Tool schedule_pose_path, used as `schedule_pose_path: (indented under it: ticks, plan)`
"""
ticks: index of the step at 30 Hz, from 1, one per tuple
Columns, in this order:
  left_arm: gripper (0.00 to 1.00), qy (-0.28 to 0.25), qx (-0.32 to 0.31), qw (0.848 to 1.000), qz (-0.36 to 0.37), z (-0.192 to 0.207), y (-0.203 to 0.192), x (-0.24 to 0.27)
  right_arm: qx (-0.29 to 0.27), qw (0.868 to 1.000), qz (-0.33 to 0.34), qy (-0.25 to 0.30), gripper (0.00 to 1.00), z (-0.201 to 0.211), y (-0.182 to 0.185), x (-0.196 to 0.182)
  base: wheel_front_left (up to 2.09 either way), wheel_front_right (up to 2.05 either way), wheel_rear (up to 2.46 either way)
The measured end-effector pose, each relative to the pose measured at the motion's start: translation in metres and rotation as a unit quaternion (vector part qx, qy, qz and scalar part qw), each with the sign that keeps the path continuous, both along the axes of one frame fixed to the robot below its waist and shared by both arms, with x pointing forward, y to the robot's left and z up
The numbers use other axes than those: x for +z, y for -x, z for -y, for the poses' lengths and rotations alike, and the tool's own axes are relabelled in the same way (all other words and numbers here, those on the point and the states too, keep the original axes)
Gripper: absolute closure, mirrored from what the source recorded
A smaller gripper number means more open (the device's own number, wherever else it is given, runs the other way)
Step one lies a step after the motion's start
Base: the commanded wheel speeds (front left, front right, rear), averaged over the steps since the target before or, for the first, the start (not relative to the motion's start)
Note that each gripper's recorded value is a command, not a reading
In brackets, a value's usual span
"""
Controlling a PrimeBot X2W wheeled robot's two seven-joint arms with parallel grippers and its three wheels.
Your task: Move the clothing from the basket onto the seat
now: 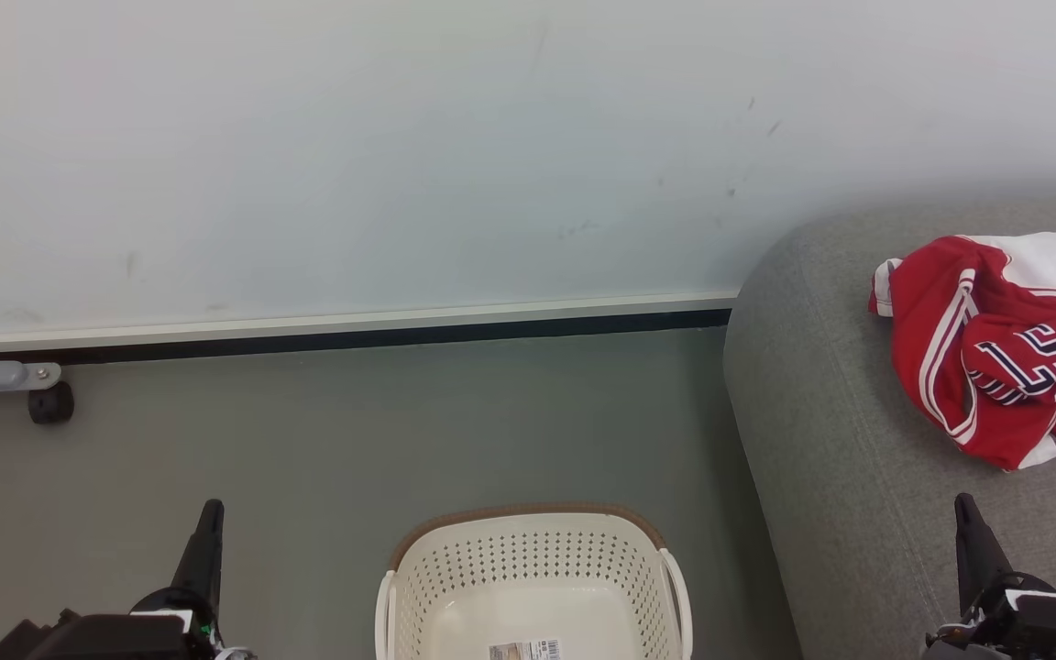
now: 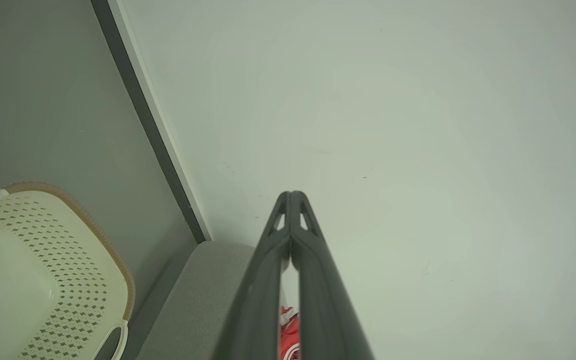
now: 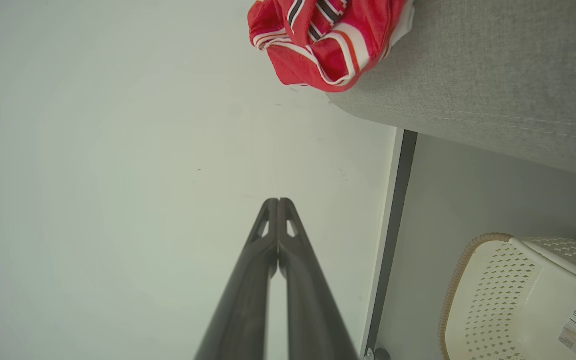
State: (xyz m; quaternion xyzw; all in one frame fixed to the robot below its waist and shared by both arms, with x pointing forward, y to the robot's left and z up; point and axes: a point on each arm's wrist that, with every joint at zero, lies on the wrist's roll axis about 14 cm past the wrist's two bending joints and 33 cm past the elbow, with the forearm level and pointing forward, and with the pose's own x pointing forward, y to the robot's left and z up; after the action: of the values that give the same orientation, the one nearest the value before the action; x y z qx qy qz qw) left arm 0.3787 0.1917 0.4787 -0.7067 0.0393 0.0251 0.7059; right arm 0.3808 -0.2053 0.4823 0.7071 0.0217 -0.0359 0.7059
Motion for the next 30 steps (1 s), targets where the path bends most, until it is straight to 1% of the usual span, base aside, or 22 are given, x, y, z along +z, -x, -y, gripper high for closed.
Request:
schedule_pose_path:
  ticks: [30]
  plan:
    - [1.00, 0.000, 0.000, 1.000, 0.000, 0.0000, 0.0000, 0.0000, 0.000, 1.000, 0.000, 0.000, 1.00, 0.0000, 0.0000, 0.0000, 0.00, 0.00, 0.00]
